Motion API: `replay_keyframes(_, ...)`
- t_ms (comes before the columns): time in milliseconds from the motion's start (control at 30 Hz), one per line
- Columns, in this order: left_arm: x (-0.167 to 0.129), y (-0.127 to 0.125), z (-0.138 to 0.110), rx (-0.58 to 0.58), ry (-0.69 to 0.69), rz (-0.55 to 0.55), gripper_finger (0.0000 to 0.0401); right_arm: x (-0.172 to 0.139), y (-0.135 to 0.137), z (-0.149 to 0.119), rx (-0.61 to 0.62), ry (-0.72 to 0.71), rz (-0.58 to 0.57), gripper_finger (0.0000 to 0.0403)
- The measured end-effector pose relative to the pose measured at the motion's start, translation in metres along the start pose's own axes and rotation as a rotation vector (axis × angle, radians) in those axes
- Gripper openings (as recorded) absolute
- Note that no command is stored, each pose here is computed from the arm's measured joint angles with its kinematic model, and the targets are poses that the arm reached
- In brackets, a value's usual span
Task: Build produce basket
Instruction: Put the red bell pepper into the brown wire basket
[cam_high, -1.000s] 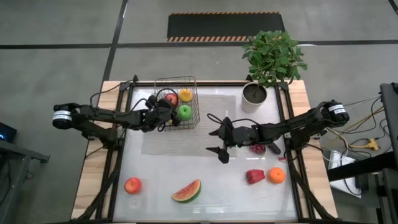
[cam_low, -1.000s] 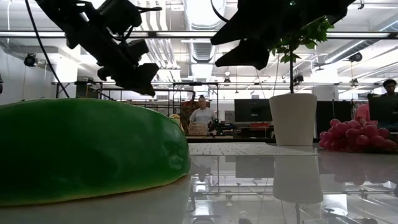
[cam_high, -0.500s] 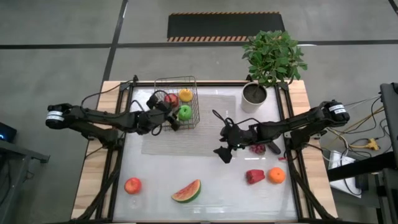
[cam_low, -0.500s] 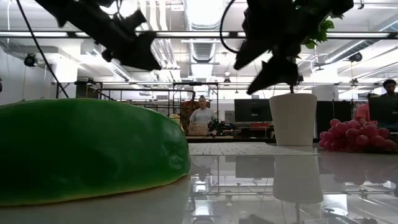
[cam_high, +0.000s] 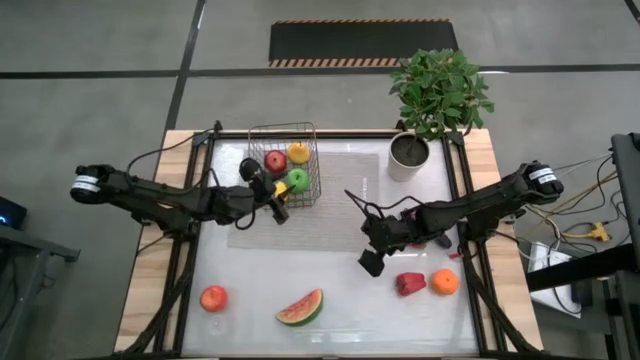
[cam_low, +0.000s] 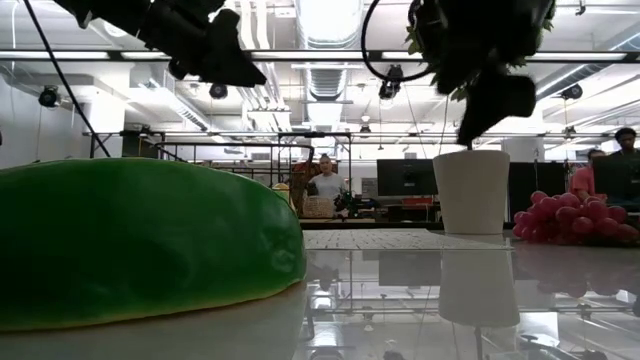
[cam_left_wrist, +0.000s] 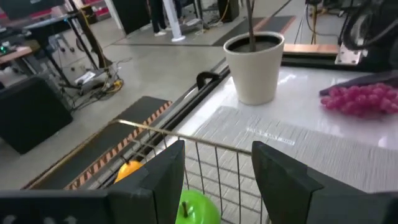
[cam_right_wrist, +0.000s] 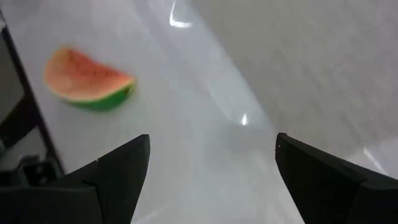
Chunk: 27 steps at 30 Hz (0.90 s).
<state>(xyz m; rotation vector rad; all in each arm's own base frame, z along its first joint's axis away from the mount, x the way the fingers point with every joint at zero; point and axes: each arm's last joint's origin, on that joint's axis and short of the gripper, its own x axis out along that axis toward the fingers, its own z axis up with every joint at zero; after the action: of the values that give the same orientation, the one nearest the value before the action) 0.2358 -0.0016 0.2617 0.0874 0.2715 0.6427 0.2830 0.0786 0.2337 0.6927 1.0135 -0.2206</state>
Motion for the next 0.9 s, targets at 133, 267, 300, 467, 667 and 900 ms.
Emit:
replay_keyframes(133,0.0,0.0,0.001,0.011,-0.004,0.001,0.017,-0.011,0.008,-0.007,0.034,0.091,-0.039,0.0327)
replay_keyframes(267,0.0,0.0,0.001,0.015,-0.005,0.001,0.017,-0.027,0.013,-0.016,0.116,0.168,-0.138,0.0327)
replay_keyframes(300,0.0,0.0,0.001,0.015,-0.004,0.001,0.017,-0.031,0.015,-0.018,0.143,0.182,-0.163,0.0327)
replay_keyframes(467,0.0,0.0,0.001,0.016,-0.005,-0.002,0.017,-0.043,0.02,-0.034,0.277,0.221,-0.268,0.0327)
replay_keyframes(667,0.0,-0.001,0.001,0.016,-0.005,-0.003,0.017,-0.045,0.027,-0.055,0.402,0.243,-0.315,0.0327)
replay_keyframes(900,0.0,-0.001,0.0,0.022,-0.005,-0.003,0.017,-0.04,0.031,-0.066,0.489,0.242,-0.353,0.0327)
